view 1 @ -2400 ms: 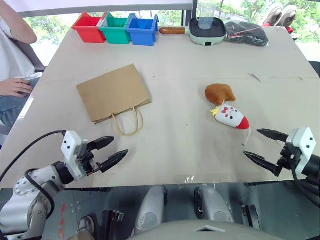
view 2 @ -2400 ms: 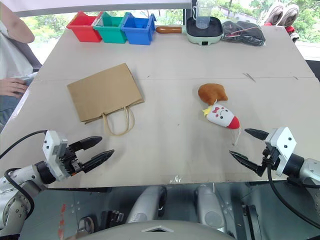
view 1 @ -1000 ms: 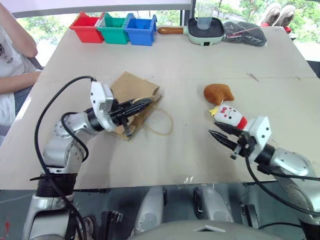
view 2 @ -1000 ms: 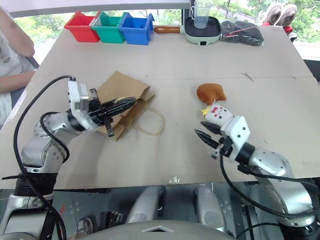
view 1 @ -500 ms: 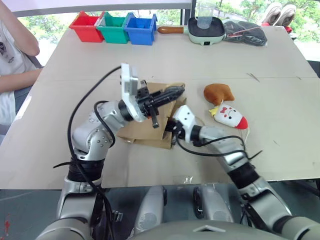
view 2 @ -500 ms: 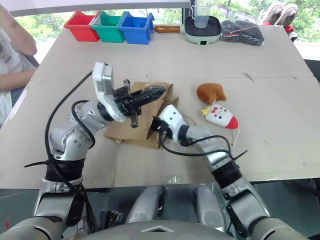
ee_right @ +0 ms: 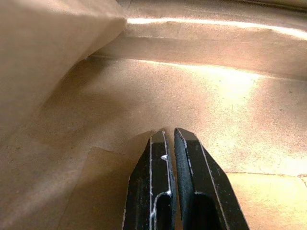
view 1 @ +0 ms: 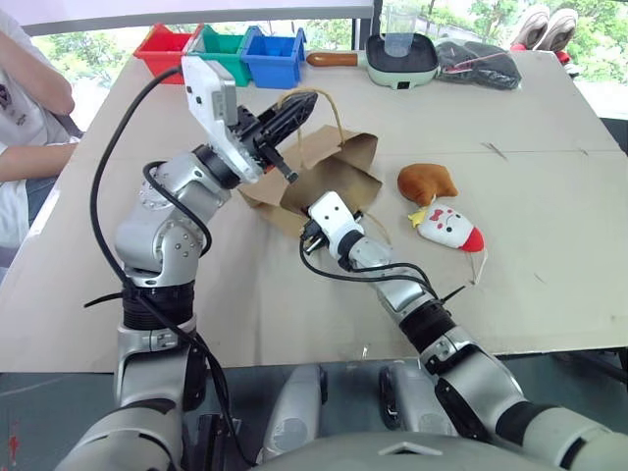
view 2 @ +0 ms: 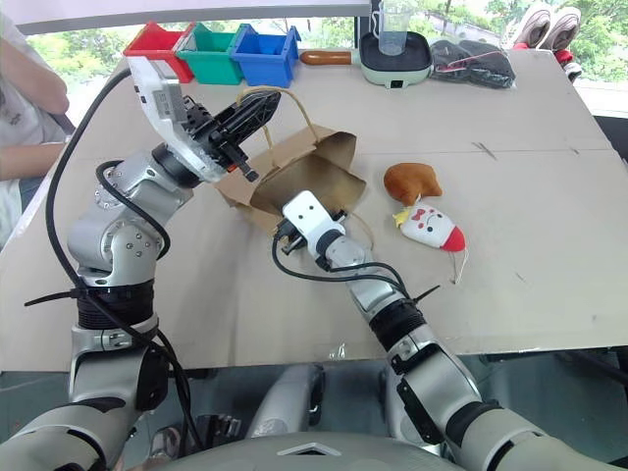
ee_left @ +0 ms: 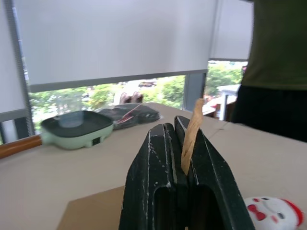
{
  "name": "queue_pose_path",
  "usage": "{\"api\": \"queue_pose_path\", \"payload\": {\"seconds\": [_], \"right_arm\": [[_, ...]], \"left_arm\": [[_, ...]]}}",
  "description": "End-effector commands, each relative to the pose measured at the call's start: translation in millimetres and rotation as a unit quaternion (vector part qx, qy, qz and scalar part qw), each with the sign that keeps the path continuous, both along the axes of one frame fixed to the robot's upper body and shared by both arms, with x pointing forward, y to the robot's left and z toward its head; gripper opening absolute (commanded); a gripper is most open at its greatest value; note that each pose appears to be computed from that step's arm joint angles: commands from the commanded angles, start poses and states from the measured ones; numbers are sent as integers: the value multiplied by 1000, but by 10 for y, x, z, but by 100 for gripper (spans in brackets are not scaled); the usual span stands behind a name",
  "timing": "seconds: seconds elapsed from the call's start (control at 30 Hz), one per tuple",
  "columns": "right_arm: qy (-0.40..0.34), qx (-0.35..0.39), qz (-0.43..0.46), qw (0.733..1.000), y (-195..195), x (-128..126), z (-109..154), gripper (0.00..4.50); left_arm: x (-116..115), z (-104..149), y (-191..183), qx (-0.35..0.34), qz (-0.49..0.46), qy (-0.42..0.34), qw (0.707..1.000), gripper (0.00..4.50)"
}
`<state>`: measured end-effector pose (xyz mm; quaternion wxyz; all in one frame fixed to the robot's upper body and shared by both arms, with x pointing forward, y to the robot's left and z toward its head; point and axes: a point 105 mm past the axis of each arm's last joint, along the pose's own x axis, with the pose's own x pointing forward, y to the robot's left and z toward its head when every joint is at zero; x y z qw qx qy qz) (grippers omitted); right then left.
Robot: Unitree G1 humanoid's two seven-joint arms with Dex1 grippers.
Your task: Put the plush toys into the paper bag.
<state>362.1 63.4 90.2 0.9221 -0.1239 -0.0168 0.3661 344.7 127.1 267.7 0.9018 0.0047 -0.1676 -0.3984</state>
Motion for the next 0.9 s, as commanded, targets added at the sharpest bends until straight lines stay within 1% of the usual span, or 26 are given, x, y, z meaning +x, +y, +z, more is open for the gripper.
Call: {"api": "queue_pose_path", "payload": {"seconds": [0.03,0.13,0.2,0.27,0.4,0.43,0.47,0.5,0.53,0.57,0.6,0.63,0.7,0.73,0.77,0.8,0.83,0.9], "right_arm": [[8,8,2,1000,-17,14,19,3],[16,10,10,1000,-135,4,32,3],[31,14,9,999,-214,-6,4,3],[55,24,7,998,-285,-36,-57,3],[42,14,19,999,-342,-97,-33,3],[32,14,-1,999,-431,-50,37,3],[26,17,5,1000,-491,-56,124,3],[12,26,-5,1000,-627,-55,266,3],[4,39,0,999,-735,-114,408,54],[0,53,11,999,-809,-195,533,89],[-1,61,17,998,-853,-253,608,151],[-1,72,24,997,-903,-329,703,182],[-5,76,29,997,-1040,-482,867,274],[-14,72,20,997,-1126,-529,929,311],[-24,58,-4,998,-1285,-573,971,371],[-34,47,-30,998,-1424,-602,1008,400],[-43,39,-56,997,-1549,-622,1039,400],[-23,20,-94,995,-1749,-659,986,400]], "left_arm": [[69,-34,115,9,45,-1,999,0],[77,84,114,-42,46,-14,998,0],[33,257,79,-105,20,-23,994,0],[-28,343,6,-122,-10,-40,992,0],[-8,233,-63,-116,-23,-26,993,0],[-2,186,-86,-114,-28,-21,993,0],[-4,134,-117,-110,-36,-16,993,0],[-6,72,-143,-104,-43,-11,994,0],[-6,30,-162,-104,-49,-6,993,0],[-6,0,-175,-103,-53,-2,993,0],[-4,-15,-182,-103,-55,-1,993,0],[-2,-26,-185,-102,-56,0,993,0],[12,-56,-188,-102,-57,3,993,0],[27,-76,-196,-100,-57,5,993,0],[39,-88,-211,-100,-59,7,993,0],[46,-93,-225,-100,-62,8,993,0],[52,-96,-235,-99,-64,8,993,0],[58,-93,-248,-100,-66,6,993,0]]}}
